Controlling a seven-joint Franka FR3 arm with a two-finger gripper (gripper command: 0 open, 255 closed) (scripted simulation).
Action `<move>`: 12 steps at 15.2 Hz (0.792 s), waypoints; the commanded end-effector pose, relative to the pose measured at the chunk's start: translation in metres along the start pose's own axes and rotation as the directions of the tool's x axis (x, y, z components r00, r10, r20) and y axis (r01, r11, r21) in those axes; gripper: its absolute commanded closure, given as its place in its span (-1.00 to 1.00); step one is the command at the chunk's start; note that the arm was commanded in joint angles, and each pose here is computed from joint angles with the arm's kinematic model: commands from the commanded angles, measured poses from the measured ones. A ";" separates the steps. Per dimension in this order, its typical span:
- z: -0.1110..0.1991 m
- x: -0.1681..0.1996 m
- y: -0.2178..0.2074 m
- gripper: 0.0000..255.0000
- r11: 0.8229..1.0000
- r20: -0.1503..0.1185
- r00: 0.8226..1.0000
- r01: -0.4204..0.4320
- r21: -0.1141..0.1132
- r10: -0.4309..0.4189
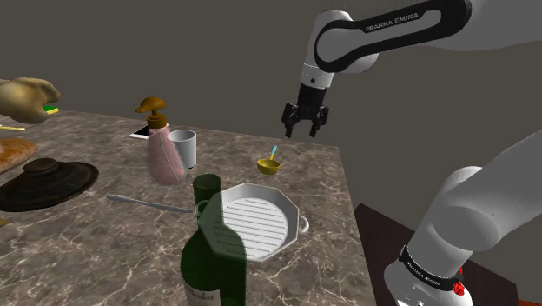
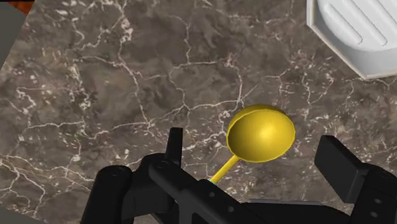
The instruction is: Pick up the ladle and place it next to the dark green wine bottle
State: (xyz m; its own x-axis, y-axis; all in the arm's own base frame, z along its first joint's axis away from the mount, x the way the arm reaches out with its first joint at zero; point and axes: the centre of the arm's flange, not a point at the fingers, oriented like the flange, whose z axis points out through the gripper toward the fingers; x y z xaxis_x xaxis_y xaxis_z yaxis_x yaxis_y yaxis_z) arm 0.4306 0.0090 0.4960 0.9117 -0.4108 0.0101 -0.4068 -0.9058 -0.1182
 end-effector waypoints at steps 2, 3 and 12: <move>0.029 0.027 -0.006 -1.00 0.991 0.001 0.991 -0.134 0.017 0.134; 0.039 0.035 -0.007 -1.00 0.984 0.002 0.984 -0.177 0.023 0.177; 0.124 0.115 -0.007 -1.00 0.842 0.022 0.844 -0.536 0.067 0.535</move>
State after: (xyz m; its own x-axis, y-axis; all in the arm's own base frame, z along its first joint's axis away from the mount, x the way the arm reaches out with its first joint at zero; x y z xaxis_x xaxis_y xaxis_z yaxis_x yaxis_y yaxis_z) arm 0.5363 -0.0153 0.3838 0.5916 -0.8032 -0.0696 -0.8006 -0.5750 -0.1685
